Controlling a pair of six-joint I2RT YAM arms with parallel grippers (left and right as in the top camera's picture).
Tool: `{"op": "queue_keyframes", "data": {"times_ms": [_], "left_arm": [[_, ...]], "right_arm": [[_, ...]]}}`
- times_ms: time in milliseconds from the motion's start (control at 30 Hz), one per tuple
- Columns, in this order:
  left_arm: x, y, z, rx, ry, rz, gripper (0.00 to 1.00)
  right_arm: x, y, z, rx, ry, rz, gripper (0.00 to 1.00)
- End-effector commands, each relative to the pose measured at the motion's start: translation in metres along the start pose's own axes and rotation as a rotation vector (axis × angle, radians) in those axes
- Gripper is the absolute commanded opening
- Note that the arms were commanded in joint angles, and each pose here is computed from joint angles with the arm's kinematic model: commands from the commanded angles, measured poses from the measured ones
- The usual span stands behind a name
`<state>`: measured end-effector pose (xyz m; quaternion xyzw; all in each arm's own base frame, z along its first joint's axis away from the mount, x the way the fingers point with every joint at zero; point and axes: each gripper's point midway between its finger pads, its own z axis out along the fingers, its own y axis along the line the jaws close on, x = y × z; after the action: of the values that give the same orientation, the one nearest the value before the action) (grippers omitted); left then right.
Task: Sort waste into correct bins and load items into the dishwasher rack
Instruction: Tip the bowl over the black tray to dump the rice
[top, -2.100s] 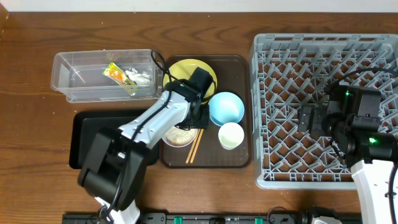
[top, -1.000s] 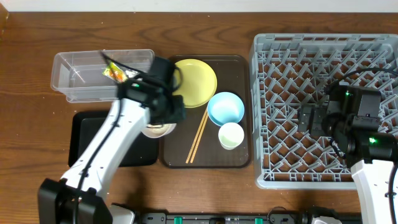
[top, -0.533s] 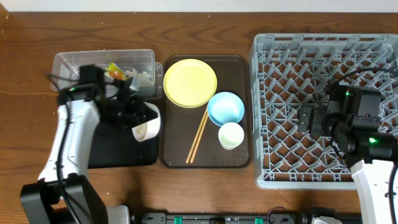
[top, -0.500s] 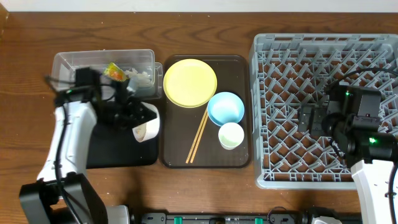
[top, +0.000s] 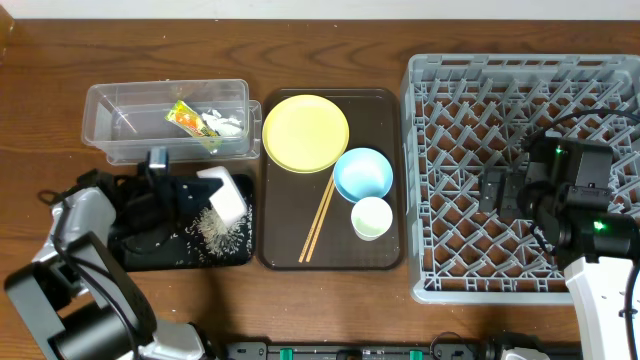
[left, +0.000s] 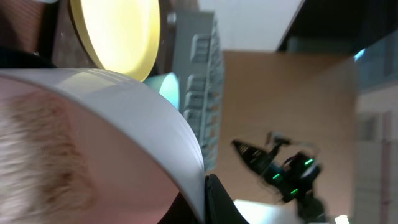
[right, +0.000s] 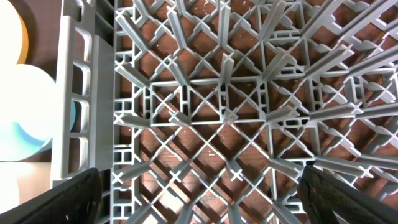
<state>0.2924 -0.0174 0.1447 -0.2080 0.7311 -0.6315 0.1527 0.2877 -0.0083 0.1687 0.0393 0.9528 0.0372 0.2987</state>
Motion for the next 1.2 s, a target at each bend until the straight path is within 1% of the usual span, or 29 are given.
{"op": "queue_keyframes", "data": {"times_ms": [0, 133, 467, 633, 667, 833, 933, 1067, 1133, 1167], "left_arm": [[-0.01, -0.01, -0.009, 0.111, -0.052, -0.116, 0.06], [-0.013, -0.008, -0.013, 0.116, -0.064, -0.214, 0.06], [-0.014, -0.008, -0.013, 0.119, -0.061, -0.285, 0.06], [-0.014, -0.008, -0.013, 0.121, -0.057, -0.348, 0.06], [-0.014, -0.008, -0.013, 0.122, -0.056, -0.366, 0.06], [-0.013, -0.008, -0.013, 0.127, -0.045, -0.55, 0.06], [-0.013, -0.008, -0.013, 0.129, -0.041, -0.613, 0.06], [-0.015, -0.008, -0.013, 0.128, -0.044, -0.584, 0.06], [-0.019, -0.006, -0.014, 0.125, -0.054, -0.476, 0.06], [-0.023, -0.006, -0.014, 0.122, -0.062, -0.379, 0.06]], "right_arm": [[-0.008, 0.009, -0.007, -0.015, -0.027, -0.015, 0.99], [-0.008, 0.009, -0.007, -0.014, -0.027, -0.015, 0.99], [-0.008, 0.009, -0.007, -0.014, -0.025, -0.015, 0.99], [-0.008, 0.009, -0.007, -0.014, -0.025, -0.015, 0.99], [-0.008, 0.009, -0.007, -0.014, -0.025, -0.015, 0.99], [-0.008, 0.009, -0.007, -0.014, -0.025, -0.015, 0.99], [-0.008, 0.009, -0.007, -0.014, -0.024, -0.015, 0.99], [-0.008, 0.009, -0.007, -0.014, -0.024, -0.015, 0.99], [-0.008, 0.009, -0.007, -0.014, -0.024, -0.015, 0.99], [-0.008, 0.009, -0.007, -0.014, -0.024, -0.015, 0.99]]}}
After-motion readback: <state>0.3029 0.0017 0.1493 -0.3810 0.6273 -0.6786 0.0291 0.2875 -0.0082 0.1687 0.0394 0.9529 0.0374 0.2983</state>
